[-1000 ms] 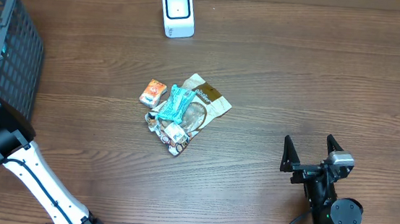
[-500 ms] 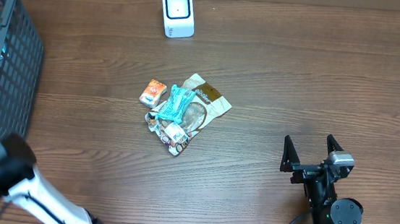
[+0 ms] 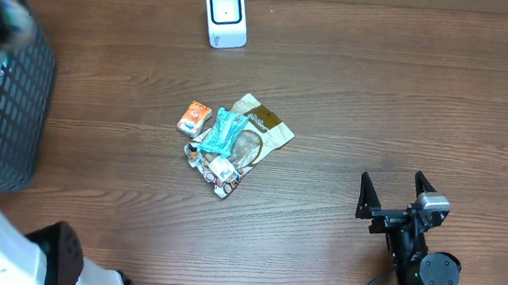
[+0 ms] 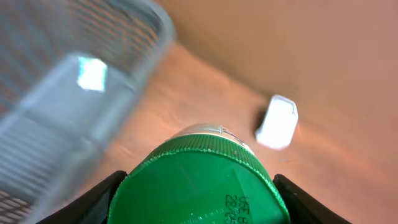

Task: Scan the item barcode
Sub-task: 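Lift the jar out and set it on the table left of the pile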

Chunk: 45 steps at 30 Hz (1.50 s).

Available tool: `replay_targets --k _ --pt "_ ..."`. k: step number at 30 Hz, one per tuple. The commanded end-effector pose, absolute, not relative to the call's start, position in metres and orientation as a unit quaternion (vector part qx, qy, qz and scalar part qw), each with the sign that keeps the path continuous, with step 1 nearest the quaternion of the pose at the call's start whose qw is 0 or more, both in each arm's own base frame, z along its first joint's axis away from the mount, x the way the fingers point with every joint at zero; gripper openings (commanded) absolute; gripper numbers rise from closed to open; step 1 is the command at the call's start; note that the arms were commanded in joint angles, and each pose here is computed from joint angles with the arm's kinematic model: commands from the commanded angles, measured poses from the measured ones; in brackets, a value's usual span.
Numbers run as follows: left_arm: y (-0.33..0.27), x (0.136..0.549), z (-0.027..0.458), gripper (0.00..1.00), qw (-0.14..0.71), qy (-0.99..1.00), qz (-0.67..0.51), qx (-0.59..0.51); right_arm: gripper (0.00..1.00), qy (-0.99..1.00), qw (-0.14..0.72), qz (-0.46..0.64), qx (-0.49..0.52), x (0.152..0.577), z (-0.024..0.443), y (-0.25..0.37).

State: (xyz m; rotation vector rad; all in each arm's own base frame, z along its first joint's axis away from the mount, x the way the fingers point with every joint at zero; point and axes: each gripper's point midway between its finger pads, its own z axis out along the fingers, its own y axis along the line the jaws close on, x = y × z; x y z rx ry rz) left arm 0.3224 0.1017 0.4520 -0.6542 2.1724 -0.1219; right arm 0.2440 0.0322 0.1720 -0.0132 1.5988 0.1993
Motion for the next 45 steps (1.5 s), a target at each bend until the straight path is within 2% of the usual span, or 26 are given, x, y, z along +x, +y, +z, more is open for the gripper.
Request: replay_targets --k 1,10,15,21,29,38,40,41,42,45 --pt "0.061 0.344 0.428 0.50 0.382 0.907 -0.055 -0.167 1.00 0.716 0.692 0.093 -0.008 0.244 0.170 0.034" --pt "-0.002 0.377 0.331 0.51 0.223 0.968 -0.061 -0.094 1.00 0.716 0.692 0.093 -0.008 0.244 0.170 0.034" --pt "-0.012 0.368 0.263 0.49 0.110 0.989 -0.022 -0.094 1.00 0.716 0.692 0.093 -0.008 0.244 0.170 0.034" --pt "-0.012 0.356 0.189 0.48 0.025 0.993 0.024 -0.113 1.00 0.716 0.692 0.093 -0.008 0.244 0.170 0.034" --pt "-0.015 0.367 0.110 0.45 0.029 0.991 0.025 -0.127 1.00 0.716 0.692 0.093 -0.008 0.244 0.170 0.034" --pt "-0.017 0.375 0.070 0.48 0.053 0.989 0.014 -0.137 1.00 0.716 0.692 0.093 -0.008 0.244 0.170 0.034" --pt "-0.018 0.374 0.062 0.53 0.053 0.989 0.011 -0.137 1.00 0.716 0.692 0.093 -0.008 0.244 0.170 0.034" --pt "-0.019 0.369 0.055 0.62 0.048 0.989 0.010 -0.136 1.00 0.716 0.692 0.093 -0.008 0.244 0.170 0.034" --pt "-0.020 0.366 0.051 0.65 0.044 0.990 0.008 -0.136 1.00 0.716 0.692 0.093 -0.008 0.244 0.170 0.034" --pt "-0.020 0.358 0.040 0.70 0.033 0.990 0.006 -0.136 1.00 0.716 0.692 0.093 -0.008 0.244 0.170 0.034"
